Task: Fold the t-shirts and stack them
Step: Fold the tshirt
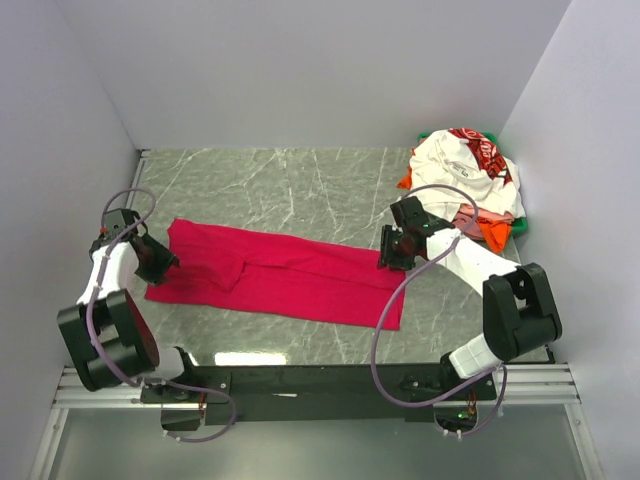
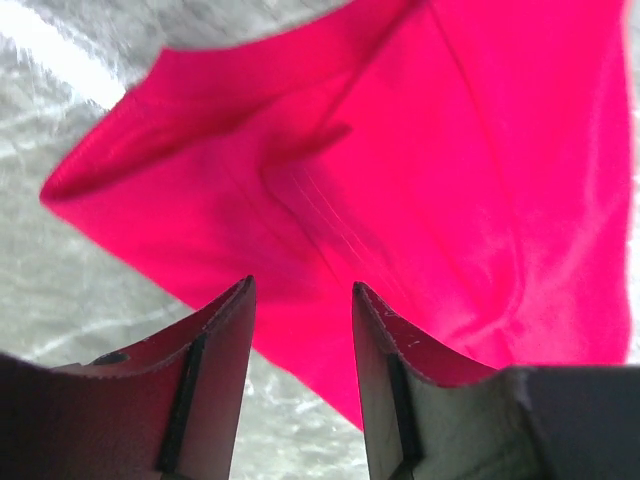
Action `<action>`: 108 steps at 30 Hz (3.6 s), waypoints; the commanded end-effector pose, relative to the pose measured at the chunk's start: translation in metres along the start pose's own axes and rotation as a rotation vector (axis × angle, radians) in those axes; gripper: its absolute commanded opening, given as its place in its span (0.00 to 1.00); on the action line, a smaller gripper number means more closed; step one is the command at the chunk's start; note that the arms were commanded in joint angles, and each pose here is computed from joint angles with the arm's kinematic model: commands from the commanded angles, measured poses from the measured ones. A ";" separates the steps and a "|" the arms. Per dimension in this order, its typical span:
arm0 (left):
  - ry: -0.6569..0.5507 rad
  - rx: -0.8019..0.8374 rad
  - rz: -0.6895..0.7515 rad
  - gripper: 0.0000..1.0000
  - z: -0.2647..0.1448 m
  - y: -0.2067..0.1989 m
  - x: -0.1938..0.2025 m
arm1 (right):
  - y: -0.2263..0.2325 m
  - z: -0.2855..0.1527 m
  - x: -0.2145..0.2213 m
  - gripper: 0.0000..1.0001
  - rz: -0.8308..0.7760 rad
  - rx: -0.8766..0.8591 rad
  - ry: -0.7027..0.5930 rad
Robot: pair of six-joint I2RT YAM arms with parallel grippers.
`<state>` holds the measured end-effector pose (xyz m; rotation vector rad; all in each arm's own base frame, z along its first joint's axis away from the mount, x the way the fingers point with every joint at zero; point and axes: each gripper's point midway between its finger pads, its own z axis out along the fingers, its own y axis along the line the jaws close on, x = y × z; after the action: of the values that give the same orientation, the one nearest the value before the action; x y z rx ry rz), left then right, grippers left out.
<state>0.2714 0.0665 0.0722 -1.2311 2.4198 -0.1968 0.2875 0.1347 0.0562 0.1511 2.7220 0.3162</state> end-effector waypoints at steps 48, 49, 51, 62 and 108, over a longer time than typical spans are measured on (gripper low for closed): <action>0.006 0.029 0.032 0.01 0.004 -0.005 -0.020 | 0.006 0.039 0.005 0.45 -0.008 -0.013 0.113; 0.011 0.025 0.027 0.01 0.001 -0.003 -0.015 | 0.007 0.039 0.004 0.45 -0.011 -0.014 0.112; 0.000 0.028 0.020 0.01 -0.009 0.000 -0.012 | 0.008 0.040 0.002 0.45 -0.013 -0.018 0.111; 0.042 0.057 -0.079 0.01 -0.030 0.009 0.028 | 0.010 0.041 0.003 0.44 -0.040 -0.026 0.134; 0.068 -0.171 0.507 0.37 0.030 -0.075 0.112 | -0.002 0.037 0.017 0.44 -0.043 -0.008 0.141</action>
<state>0.2719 -0.0699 0.0265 -0.6755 2.7999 0.0772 0.2919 0.1470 0.0182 0.0603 2.8483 0.3501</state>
